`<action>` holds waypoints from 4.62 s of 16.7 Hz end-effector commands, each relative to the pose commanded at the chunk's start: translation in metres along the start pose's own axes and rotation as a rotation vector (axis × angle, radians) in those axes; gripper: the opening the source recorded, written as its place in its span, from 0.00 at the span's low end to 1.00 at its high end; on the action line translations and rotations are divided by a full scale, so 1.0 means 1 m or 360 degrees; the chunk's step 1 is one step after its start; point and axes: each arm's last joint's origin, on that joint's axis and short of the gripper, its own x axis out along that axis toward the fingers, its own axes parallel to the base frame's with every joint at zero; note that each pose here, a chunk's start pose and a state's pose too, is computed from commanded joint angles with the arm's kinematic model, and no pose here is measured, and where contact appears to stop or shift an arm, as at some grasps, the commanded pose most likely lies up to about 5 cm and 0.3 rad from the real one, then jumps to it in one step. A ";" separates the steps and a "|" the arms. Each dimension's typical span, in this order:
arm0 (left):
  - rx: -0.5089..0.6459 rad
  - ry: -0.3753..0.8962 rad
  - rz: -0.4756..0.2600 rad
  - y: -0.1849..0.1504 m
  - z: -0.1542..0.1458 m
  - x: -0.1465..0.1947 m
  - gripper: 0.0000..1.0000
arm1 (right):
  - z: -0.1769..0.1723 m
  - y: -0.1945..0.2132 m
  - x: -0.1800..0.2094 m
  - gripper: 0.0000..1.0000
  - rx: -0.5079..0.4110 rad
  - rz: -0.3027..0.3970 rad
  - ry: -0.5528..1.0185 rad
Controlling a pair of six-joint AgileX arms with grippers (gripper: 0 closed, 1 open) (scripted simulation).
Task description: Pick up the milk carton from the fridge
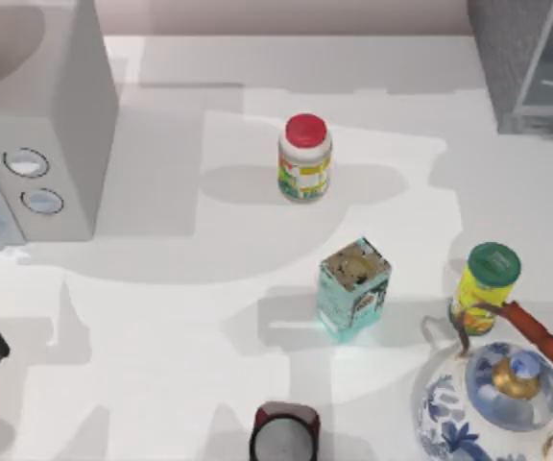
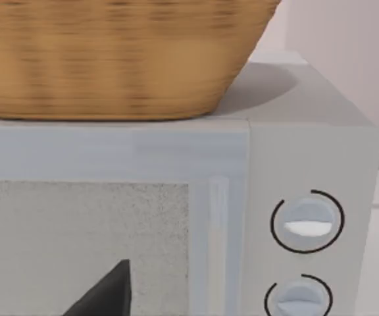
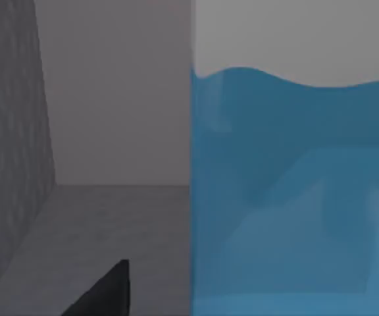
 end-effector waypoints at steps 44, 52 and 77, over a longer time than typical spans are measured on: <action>0.0000 0.0000 0.0000 0.000 0.000 0.000 1.00 | 0.033 -0.002 0.060 0.00 0.0003 -0.0005 0.0005; 0.0000 0.0000 0.0000 0.000 0.000 0.000 1.00 | 0.051 -0.002 0.056 0.00 0.0004 -0.0004 -0.0004; 0.0000 0.0000 0.0000 0.000 0.000 0.000 1.00 | 0.097 0.023 -0.093 0.00 0.0002 0.0004 0.0014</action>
